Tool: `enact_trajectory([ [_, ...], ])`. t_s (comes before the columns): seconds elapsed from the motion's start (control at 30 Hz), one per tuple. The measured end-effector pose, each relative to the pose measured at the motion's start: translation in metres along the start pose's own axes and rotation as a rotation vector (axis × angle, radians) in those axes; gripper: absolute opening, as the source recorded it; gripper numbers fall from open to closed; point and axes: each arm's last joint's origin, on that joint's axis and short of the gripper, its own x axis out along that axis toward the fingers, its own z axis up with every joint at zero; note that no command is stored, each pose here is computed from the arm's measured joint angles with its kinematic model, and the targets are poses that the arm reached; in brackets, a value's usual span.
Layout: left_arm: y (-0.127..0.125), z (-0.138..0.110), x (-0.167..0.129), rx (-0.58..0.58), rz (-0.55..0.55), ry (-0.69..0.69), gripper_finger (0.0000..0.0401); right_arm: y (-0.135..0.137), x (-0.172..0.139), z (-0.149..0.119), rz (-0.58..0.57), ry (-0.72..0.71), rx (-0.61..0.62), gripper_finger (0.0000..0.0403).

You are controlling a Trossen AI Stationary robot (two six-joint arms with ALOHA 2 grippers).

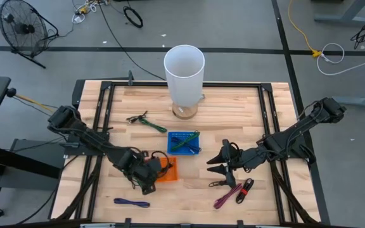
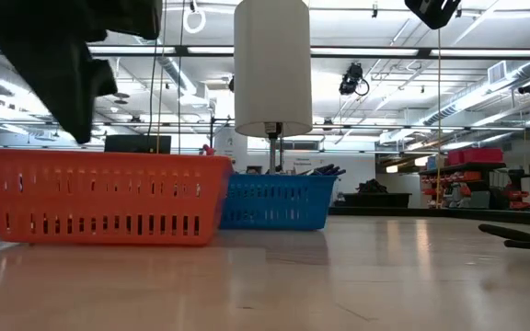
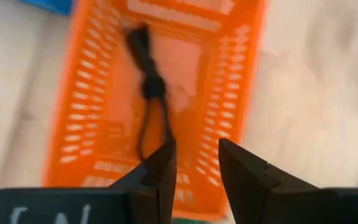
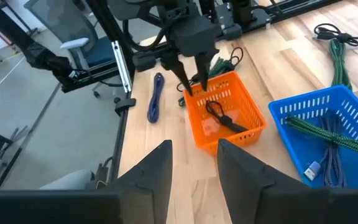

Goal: Pick & Place USB Port
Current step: Adjust the orange bin

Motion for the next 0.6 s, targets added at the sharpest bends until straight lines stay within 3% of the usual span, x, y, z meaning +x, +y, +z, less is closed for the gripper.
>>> enact_trajectory([
  [0.37,0.004,0.001,0.003,-0.035,0.073,-0.045,0.0115,0.000,0.000,0.000,-0.001,0.002,0.003,0.0126],
  [0.6,0.004,-0.011,-0.003,-0.068,0.049,0.097,0.0115,-0.001,0.000,-0.002,-0.012,0.015,0.011,0.0126],
])
